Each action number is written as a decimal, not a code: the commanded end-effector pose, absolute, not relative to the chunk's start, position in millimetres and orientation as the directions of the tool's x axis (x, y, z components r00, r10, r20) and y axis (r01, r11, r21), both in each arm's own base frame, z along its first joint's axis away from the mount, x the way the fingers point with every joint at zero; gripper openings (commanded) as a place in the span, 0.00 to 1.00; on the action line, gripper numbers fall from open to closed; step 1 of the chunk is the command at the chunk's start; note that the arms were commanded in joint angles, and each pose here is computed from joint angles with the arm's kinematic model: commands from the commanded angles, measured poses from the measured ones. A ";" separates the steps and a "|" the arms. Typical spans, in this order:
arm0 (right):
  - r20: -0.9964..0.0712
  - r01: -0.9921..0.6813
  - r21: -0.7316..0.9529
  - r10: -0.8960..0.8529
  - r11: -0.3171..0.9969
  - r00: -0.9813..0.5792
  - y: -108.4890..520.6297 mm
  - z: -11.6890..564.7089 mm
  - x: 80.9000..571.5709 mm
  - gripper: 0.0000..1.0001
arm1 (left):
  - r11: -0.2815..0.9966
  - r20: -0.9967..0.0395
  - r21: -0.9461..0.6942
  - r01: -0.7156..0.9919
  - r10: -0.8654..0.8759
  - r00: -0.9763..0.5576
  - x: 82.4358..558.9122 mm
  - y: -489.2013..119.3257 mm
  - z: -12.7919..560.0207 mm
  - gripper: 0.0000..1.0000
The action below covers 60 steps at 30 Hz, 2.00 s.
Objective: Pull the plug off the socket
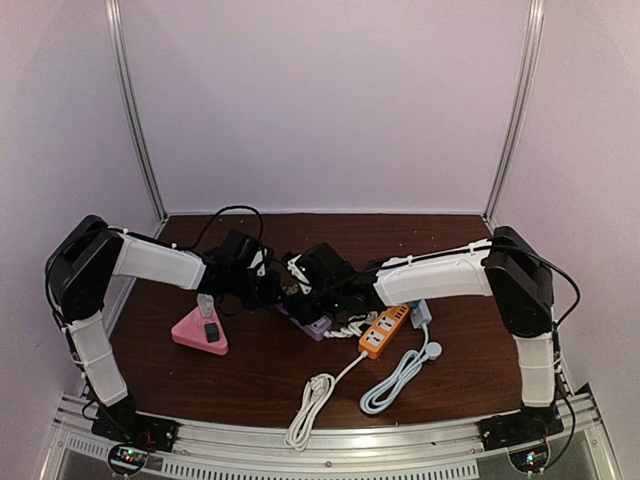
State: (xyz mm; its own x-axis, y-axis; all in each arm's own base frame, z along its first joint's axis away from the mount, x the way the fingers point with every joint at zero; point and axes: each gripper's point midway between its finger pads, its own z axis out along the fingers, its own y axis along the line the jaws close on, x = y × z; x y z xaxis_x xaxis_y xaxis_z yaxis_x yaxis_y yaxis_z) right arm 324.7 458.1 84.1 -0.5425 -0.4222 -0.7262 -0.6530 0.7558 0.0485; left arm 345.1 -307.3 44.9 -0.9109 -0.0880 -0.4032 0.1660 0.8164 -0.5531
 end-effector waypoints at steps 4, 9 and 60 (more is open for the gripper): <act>-0.847 -0.637 0.045 -0.309 0.769 -0.433 479.0 153.3 350.0 0.19 | 0.915 -0.260 -0.397 0.069 -0.040 -0.965 309.7 -270.7 -14.4 0.00; -0.851 -0.633 0.042 -0.304 0.773 -0.428 478.5 159.4 352.9 0.19 | 0.923 -0.250 -0.383 0.050 -0.052 -0.967 305.9 -265.1 -20.3 0.00; -0.503 -0.435 0.730 -0.016 0.527 -0.864 464.9 131.2 453.2 0.21 | 0.860 -0.662 -0.413 0.299 -0.058 -0.747 334.6 -263.4 228.9 0.00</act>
